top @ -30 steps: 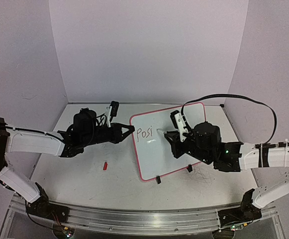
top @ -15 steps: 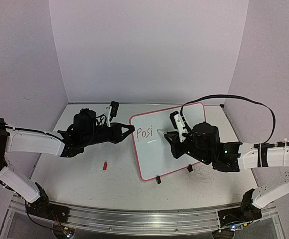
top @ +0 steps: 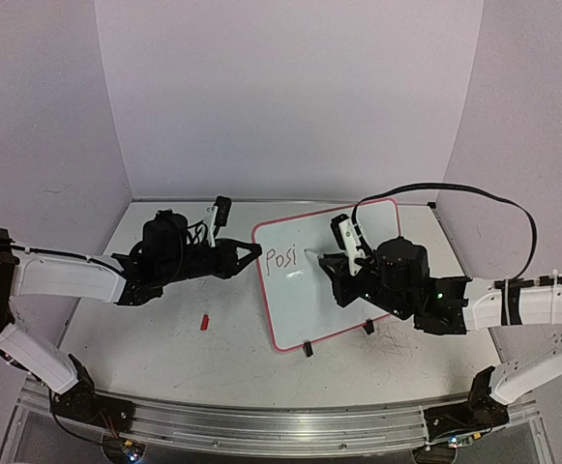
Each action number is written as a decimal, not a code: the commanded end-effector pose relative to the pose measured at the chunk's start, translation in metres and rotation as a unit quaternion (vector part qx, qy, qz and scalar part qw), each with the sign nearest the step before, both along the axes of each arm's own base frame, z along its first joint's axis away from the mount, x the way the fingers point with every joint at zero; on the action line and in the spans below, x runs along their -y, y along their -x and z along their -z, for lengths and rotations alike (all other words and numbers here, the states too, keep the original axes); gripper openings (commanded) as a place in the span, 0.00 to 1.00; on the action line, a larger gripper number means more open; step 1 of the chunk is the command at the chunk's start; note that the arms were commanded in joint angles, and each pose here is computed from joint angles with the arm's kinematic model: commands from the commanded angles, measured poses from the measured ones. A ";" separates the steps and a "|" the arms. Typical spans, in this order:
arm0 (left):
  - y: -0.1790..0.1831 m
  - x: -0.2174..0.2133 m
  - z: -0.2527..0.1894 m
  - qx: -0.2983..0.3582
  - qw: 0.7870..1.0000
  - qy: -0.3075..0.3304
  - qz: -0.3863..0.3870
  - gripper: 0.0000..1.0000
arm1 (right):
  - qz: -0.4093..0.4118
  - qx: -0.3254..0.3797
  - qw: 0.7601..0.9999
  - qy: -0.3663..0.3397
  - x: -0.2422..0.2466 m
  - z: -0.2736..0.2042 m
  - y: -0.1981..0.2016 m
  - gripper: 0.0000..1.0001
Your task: Write a sentence on the whiteboard
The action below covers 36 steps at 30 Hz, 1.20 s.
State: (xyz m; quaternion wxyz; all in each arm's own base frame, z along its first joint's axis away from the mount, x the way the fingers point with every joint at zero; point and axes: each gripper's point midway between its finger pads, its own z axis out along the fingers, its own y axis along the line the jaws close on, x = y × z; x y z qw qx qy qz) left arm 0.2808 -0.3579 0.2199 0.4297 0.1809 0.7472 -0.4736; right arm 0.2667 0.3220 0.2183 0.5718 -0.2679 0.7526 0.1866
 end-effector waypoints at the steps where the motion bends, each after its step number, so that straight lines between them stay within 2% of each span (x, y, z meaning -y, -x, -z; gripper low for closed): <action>1: -0.014 -0.004 -0.008 0.017 0.999 -0.008 -0.028 0.00 | 0.014 -0.002 0.999 -0.037 0.003 -0.019 -0.003 0.00; 8: -0.014 -0.002 -0.001 0.010 1.000 -0.014 -0.025 0.07 | 0.036 -0.002 0.999 -0.017 0.010 -0.015 -0.007 0.00; 12: -0.013 -0.001 -0.003 0.011 1.000 -0.013 -0.021 0.12 | 0.030 0.012 0.999 0.001 0.007 -0.014 -0.013 0.00; 15: -0.015 -0.001 -0.003 0.008 1.000 -0.013 -0.024 0.12 | 0.016 0.032 0.999 0.009 0.005 -0.021 -0.017 0.00; 19: -0.016 0.001 -0.002 0.005 1.000 -0.013 -0.025 0.11 | 0.010 0.039 0.999 -0.007 0.009 -0.027 -0.016 0.00; 26: -0.018 0.002 -0.004 0.014 0.999 -0.020 -0.024 0.00 | 0.015 0.038 0.999 -0.004 0.010 -0.022 -0.017 0.00; 36: -0.018 0.002 -0.002 0.019 0.999 -0.027 -0.023 0.00 | -0.020 0.043 0.998 -0.030 -0.005 -0.032 -0.013 0.00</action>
